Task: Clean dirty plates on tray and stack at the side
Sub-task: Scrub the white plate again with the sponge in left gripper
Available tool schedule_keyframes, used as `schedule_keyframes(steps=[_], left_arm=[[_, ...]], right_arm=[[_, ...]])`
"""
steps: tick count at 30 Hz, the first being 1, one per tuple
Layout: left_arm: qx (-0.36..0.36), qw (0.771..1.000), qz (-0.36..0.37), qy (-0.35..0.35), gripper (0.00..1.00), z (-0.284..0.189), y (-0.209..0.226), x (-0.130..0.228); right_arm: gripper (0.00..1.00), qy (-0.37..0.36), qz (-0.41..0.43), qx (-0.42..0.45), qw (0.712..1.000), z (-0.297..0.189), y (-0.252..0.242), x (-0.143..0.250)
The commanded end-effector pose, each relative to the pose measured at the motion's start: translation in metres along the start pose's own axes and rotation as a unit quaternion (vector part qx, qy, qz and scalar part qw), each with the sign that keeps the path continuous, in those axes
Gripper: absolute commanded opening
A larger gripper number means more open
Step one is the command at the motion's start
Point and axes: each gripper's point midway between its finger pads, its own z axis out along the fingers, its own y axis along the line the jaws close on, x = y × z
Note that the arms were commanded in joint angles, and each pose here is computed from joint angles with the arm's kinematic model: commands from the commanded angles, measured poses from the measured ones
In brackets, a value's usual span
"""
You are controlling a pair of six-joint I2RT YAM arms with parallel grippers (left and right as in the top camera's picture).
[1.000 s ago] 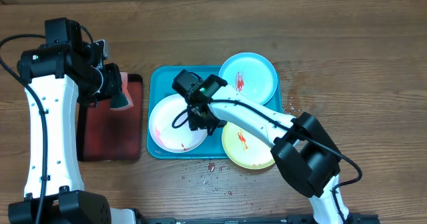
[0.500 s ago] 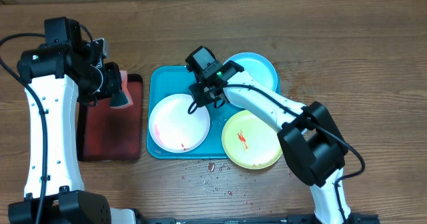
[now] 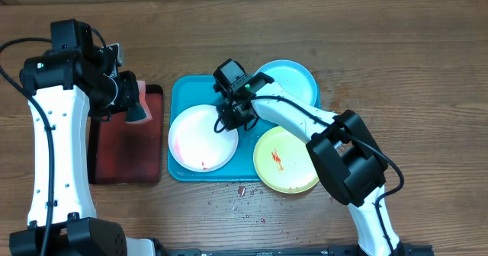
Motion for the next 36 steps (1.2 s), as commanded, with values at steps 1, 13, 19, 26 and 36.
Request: schedule_keyframes(steps=[1, 13, 19, 26, 36], left_arm=[[0.005, 1.0, -0.012, -0.003, 0.04, -0.001, -0.003, 0.0], [0.025, 1.0, -0.015, 0.001, 0.04, 0.035, -0.024, 0.003], [0.052, 0.997, 0.052, -0.011, 0.04, 0.073, -0.067, 0.009], [0.044, 0.996, 0.082, -0.001, 0.04, 0.121, -0.092, 0.03], [-0.035, 0.995, 0.02, 0.092, 0.04, 0.183, -0.063, 0.066]], right_arm=[[0.04, 0.024, 0.106, 0.043, 0.993, 0.006, -0.017, 0.016], [0.04, 0.067, 0.356, 0.136, 0.922, -0.004, -0.039, 0.058], [0.04, 0.066, 0.355, 0.136, 0.923, -0.003, -0.039, 0.057], [0.04, 0.066, 0.35, 0.136, 0.925, -0.003, -0.04, 0.057], [0.04, 0.064, 0.332, 0.136, 0.931, -0.003, -0.041, 0.055]])
